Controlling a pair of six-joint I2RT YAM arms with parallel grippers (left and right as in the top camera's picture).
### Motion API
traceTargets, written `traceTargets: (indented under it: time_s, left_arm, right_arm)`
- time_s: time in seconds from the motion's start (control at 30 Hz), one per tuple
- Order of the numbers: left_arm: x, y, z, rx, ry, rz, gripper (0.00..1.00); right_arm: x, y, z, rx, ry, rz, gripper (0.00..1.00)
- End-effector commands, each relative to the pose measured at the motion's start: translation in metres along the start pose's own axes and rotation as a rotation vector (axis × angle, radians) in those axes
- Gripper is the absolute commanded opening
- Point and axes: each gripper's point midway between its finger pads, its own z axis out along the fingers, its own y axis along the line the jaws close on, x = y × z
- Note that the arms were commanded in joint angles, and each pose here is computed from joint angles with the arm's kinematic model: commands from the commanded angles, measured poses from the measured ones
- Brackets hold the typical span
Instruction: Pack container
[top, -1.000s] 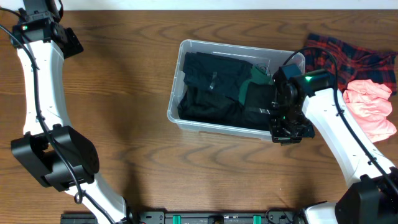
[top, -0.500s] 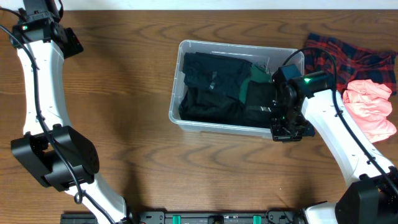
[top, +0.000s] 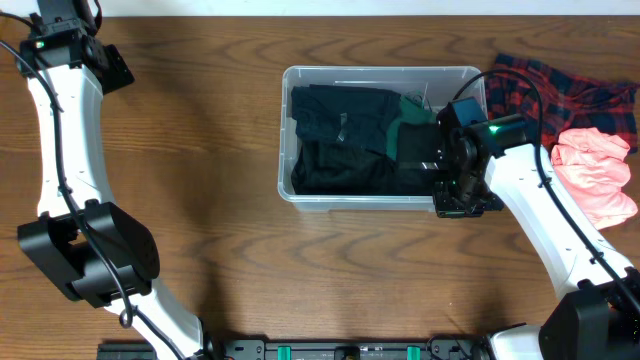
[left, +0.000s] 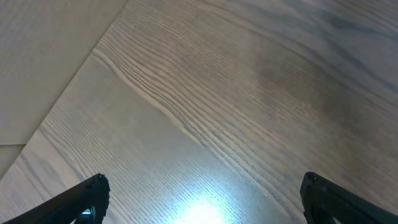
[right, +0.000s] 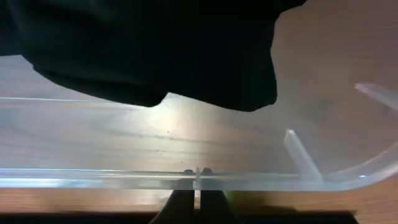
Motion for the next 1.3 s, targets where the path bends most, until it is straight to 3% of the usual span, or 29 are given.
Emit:
traceTargets:
  time_s: [0.0, 0.33, 0.73, 0.8, 0.97, 1.27]
  left_arm:
    - [0.001, 0.003, 0.002, -0.015, 0.004, 0.0, 0.98]
    - [0.001, 0.003, 0.002, -0.015, 0.004, 0.0, 0.98]
    - [0.001, 0.003, 0.002, -0.015, 0.004, 0.0, 0.98]
    - [0.001, 0.003, 0.002, -0.015, 0.004, 0.0, 0.98]
    - [0.001, 0.003, 0.002, -0.015, 0.004, 0.0, 0.98]
    - [0.001, 0.003, 0.002, -0.015, 0.004, 0.0, 0.98]
  right_arm:
    - [-0.001, -0.002, -0.003, 0.019, -0.026, 0.003, 0.01]
    - [0.028, -0.025, -0.014, 0.047, 0.076, 0.057, 0.01]
    - [0.02, -0.137, -0.053, -0.015, -0.199, 0.557, 0.01]
    - [0.015, -0.15, -0.054, -0.014, -0.234, 0.604, 0.01]
    - [0.0, -0.176, -0.055, -0.004, -0.31, 0.679, 0.13]
    - [-0.002, -0.221, -0.045, 0.017, -0.338, 0.821, 0.16]
